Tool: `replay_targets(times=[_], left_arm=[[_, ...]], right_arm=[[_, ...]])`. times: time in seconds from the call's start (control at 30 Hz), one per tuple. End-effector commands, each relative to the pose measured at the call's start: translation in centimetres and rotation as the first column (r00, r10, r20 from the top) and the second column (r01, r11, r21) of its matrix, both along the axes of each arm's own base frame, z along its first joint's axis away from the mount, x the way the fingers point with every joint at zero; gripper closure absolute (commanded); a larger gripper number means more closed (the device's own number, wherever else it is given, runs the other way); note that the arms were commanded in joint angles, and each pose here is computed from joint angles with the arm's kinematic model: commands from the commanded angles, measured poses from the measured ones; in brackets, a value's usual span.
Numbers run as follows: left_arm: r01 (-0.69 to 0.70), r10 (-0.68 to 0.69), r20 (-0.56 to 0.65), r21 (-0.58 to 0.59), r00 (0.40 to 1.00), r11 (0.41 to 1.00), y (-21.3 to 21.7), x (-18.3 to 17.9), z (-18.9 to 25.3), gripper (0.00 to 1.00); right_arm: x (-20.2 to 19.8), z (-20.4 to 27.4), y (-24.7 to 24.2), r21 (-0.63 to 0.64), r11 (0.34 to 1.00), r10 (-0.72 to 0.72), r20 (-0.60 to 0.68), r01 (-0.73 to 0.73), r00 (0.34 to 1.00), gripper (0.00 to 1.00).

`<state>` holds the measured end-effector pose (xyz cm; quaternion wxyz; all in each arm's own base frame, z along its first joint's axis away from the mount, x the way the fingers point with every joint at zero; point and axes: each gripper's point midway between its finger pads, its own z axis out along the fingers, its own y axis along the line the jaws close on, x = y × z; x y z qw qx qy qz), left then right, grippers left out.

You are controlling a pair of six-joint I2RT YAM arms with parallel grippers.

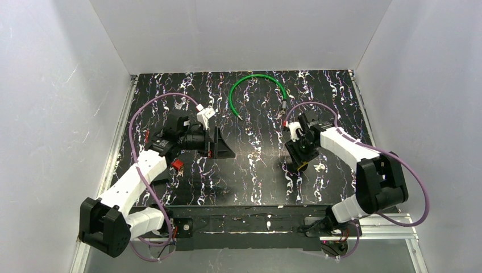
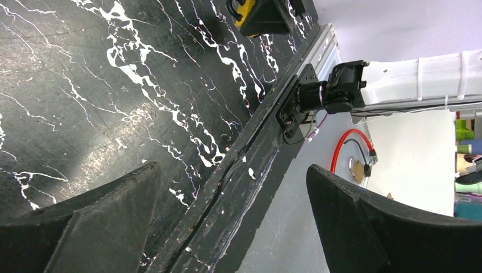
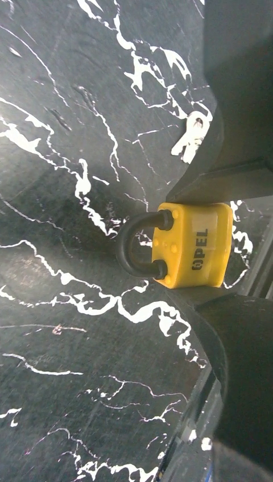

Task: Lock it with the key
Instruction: Place the lock at the center of the board.

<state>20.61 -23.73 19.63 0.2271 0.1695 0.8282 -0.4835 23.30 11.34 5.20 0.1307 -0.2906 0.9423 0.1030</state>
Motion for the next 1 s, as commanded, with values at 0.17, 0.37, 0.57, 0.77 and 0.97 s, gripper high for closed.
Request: replay_targets(times=[0.17,0.37,0.57,0.77,0.97], left_arm=[[-0.001,0.003,0.102,-0.012,0.995,1.0,0.5,-0.1,2.0,0.02],[0.004,-0.002,0.096,-0.016,0.995,1.0,0.4,-0.2,2.0,0.02],[0.003,-0.001,0.106,-0.016,0.994,1.0,0.6,-0.4,2.0,0.02],[0.005,-0.004,0.111,-0.009,0.994,1.0,0.6,-0.4,1.9,0.02],[0.008,-0.007,0.1,-0.008,0.995,1.0,0.5,-0.2,1.7,0.02]], right_arm=[[1.9,1.2,-2.7,-0.08,0.993,-0.091,-0.019,0.089,0.996,0.6],[2.7,0.5,-2.9,-0.065,0.984,-0.164,-0.006,0.163,0.986,0.57],[3.7,0.1,-3.9,-0.056,0.978,-0.203,-0.002,0.202,0.979,0.56],[2.2,-0.9,-3.6,-0.053,0.987,-0.158,-0.082,0.154,0.984,0.55],[1.0,-1.5,-3.6,-0.069,0.991,-0.125,-0.172,0.114,0.977,0.54]])
